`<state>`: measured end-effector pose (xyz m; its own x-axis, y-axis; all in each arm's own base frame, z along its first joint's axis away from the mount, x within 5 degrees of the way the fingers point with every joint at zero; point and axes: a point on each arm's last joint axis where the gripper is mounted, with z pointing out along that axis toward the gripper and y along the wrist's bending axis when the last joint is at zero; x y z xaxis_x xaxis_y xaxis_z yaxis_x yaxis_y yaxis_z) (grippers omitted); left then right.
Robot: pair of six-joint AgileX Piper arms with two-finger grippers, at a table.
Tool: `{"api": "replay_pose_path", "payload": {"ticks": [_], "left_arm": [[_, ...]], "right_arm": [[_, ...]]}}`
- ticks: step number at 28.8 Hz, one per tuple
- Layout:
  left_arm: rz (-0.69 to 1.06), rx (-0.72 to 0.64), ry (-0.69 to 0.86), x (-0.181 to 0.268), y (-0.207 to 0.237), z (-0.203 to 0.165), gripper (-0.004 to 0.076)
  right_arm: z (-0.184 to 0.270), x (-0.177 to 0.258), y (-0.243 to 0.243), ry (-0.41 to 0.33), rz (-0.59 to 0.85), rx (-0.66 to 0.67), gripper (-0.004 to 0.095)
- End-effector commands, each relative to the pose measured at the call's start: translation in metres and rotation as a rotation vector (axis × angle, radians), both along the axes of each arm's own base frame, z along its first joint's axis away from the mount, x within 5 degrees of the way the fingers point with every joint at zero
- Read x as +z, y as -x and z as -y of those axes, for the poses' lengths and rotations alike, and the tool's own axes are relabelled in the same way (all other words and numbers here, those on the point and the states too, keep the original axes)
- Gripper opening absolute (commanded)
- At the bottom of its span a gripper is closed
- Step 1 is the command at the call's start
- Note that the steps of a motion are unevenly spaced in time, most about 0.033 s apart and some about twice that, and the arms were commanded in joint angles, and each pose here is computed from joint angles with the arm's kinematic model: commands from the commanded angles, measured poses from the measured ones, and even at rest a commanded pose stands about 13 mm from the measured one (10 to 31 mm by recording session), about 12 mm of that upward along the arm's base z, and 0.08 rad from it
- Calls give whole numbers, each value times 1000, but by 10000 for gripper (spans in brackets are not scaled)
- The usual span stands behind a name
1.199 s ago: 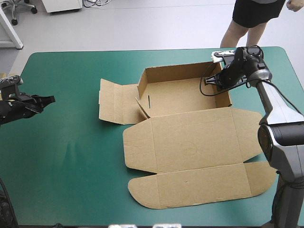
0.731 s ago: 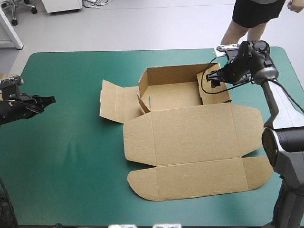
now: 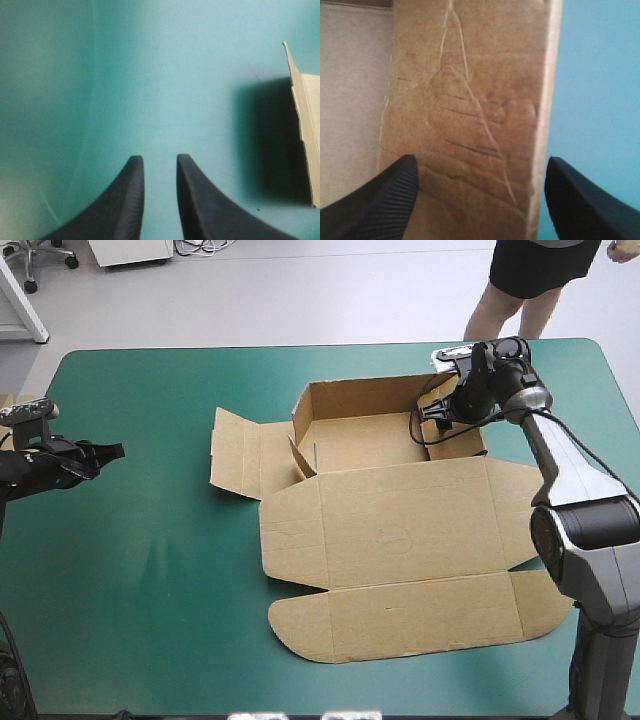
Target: Fold the box
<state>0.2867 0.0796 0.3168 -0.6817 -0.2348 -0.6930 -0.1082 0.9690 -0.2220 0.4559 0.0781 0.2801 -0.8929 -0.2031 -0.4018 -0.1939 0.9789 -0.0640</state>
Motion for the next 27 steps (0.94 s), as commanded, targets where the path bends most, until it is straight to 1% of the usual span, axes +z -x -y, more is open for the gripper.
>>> {"api": "replay_pose_path", "payload": {"ticks": [1, 3, 6, 8, 9, 10, 13, 15, 17, 18, 20, 27], "left_arm": [[88, 17, 0, 19, 0, 3, 167], [86, 16, 1, 19, 0, 3, 167], [85, 15, 2, 19, 0, 3, 167], [85, 15, 2, 19, 0, 3, 167], [85, 15, 2, 19, 0, 3, 167], [85, 15, 2, 19, 0, 3, 167], [84, 14, 0, 19, 0, 3, 167], [83, 14, -3, 19, 0, 3, 167], [80, 12, -6, 18, 1, 3, 167], [80, 12, -6, 18, 1, 3, 167], [80, 12, -6, 18, 1, 3, 167], [78, 11, -12, 18, 1, 3, 167]], "right_arm": [[8, 28, 1, -3, 107, -24, 647], [10, 25, -1, -6, 100, -37, 595], [11, 25, -2, -10, 113, -47, 410], [11, 26, -3, -8, 126, -46, 235], [11, 26, -4, -8, 132, -38, 128], [11, 25, -4, -7, 132, -36, -17], [13, 22, -5, -1, 122, -40, -9], [16, 20, -6, -27, 109, -59, -9], [20, 19, -7, -77, 98, -82, -8], [23, 23, -6, -96, 103, -91, -8], [27, 29, -4, -100, 116, -100, -8], [47, 70, 12, -152, 207, -117, -8]]}}
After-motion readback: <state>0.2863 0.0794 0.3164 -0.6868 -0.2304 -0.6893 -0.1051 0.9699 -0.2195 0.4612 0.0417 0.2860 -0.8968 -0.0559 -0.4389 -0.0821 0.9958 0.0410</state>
